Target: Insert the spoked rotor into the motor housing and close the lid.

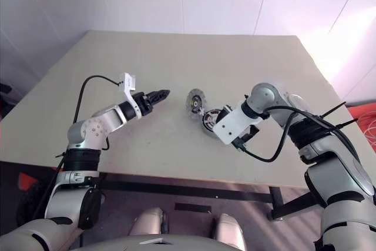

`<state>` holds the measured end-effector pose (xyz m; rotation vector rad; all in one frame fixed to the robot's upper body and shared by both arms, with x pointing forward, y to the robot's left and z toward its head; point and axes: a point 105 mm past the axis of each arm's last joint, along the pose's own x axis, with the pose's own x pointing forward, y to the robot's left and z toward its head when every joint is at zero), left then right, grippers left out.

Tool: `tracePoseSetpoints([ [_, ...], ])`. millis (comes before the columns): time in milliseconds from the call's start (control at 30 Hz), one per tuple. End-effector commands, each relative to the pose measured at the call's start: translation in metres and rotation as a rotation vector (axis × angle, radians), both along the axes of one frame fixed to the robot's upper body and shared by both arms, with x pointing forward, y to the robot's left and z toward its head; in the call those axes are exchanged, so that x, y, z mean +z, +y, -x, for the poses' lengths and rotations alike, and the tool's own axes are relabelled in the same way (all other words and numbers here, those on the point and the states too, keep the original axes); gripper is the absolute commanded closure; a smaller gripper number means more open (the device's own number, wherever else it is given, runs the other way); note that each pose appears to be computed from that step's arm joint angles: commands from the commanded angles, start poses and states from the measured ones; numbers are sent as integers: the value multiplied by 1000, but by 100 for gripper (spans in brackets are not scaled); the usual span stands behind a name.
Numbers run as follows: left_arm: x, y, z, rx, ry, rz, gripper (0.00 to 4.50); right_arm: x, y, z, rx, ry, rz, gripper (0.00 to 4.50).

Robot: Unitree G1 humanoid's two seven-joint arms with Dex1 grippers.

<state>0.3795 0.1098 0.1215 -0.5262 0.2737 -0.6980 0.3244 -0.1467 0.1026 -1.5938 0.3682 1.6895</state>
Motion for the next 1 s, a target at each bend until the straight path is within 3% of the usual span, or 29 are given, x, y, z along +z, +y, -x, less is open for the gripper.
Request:
tracePoseSetpoints([
  [33, 15, 2, -1, 12, -64, 11, 191, 9, -5, -3, 11, -29, 23, 2],
  [833, 16, 4, -3, 30, -74, 15, 191, -9, 5, 2, 43, 8, 38, 2],
  [933, 16, 4, -3, 34, -75, 16, 191, -10, 6, 0, 37, 5, 35, 55],
  [1000, 16, 4, -3, 35, -75, 17, 191, -10, 6, -1, 34, 2, 32, 124],
])
